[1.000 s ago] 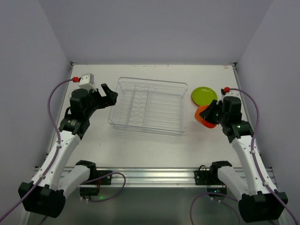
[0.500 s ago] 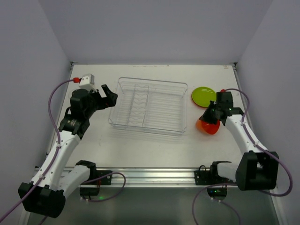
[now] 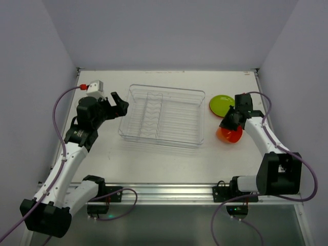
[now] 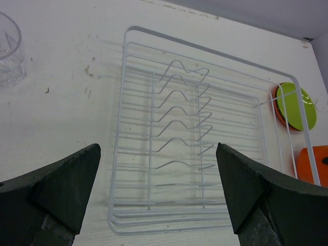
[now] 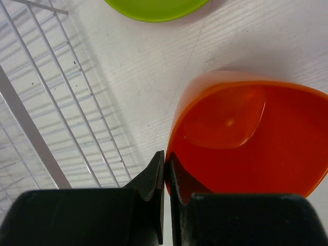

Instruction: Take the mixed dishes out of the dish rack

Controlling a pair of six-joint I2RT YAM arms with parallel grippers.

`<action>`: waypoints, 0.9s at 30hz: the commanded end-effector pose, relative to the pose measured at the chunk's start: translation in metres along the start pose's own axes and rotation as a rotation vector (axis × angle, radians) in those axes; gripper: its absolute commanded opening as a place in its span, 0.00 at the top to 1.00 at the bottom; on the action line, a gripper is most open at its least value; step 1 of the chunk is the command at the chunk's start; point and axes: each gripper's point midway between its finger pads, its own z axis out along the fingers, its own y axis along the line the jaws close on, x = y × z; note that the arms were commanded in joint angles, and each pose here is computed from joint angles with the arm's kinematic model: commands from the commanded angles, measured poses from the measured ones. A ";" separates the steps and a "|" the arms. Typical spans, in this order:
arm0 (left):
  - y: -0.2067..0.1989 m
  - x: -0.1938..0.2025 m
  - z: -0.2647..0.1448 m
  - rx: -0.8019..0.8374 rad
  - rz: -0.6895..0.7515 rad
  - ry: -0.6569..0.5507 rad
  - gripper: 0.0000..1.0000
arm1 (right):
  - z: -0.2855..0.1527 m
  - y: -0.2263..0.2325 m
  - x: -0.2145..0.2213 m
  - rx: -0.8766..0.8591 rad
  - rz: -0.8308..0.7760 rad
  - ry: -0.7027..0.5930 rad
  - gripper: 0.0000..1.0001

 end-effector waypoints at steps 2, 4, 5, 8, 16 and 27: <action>-0.010 -0.018 -0.003 0.028 0.027 -0.035 0.00 | -0.003 -0.007 -0.020 0.066 0.000 -0.076 0.99; -0.011 -0.019 -0.003 0.028 0.027 -0.037 0.00 | -0.005 -0.007 -0.022 0.069 -0.004 -0.082 0.96; -0.011 -0.018 -0.002 0.029 0.027 -0.035 0.00 | -0.004 -0.007 -0.021 0.065 -0.004 -0.077 0.95; -0.012 -0.019 -0.003 0.031 0.029 -0.036 0.00 | -0.002 -0.006 -0.021 0.061 -0.007 -0.075 0.94; -0.012 -0.021 -0.004 0.031 0.030 -0.042 0.00 | 0.006 -0.004 -0.019 0.061 -0.010 -0.047 0.92; -0.014 -0.022 -0.004 0.039 0.035 -0.039 0.00 | 0.016 -0.004 -0.016 0.072 -0.022 -0.028 0.87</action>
